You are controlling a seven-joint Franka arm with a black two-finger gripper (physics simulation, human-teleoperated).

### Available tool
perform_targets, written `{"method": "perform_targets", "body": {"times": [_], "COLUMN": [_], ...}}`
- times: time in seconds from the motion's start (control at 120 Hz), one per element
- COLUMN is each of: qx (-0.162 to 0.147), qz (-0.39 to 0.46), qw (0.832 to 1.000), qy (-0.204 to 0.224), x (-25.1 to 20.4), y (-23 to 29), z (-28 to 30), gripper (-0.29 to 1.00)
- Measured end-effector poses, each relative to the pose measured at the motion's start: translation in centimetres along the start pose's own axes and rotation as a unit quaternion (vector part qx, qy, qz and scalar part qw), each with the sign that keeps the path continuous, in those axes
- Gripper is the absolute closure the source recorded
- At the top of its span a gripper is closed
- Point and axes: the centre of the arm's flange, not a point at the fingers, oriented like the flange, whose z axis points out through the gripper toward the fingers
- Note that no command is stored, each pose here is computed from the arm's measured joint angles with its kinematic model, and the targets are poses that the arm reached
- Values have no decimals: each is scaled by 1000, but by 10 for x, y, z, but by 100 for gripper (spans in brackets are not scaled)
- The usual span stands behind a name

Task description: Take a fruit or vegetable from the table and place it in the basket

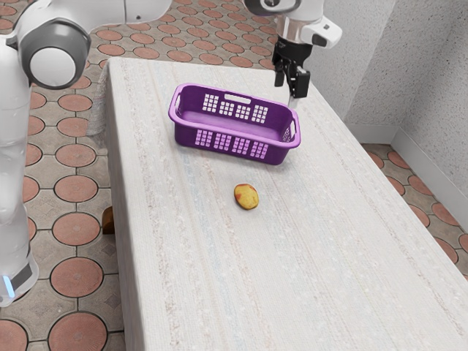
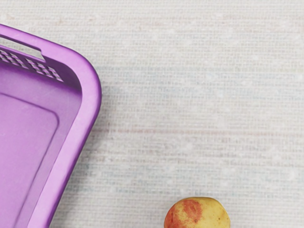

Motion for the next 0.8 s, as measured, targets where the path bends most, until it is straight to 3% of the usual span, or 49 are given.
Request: {"method": "perform_targets", "body": {"times": [0.292,0.5,0.8], "qx": [-10,-21,-34], "qz": [15,79,153], "qw": [999,989,978], "qy": [-42,-125,-137], "x": [-2,-8,-13], "y": [6,37,42], "z": [21,133,229], "gripper": [1,1,1]}}
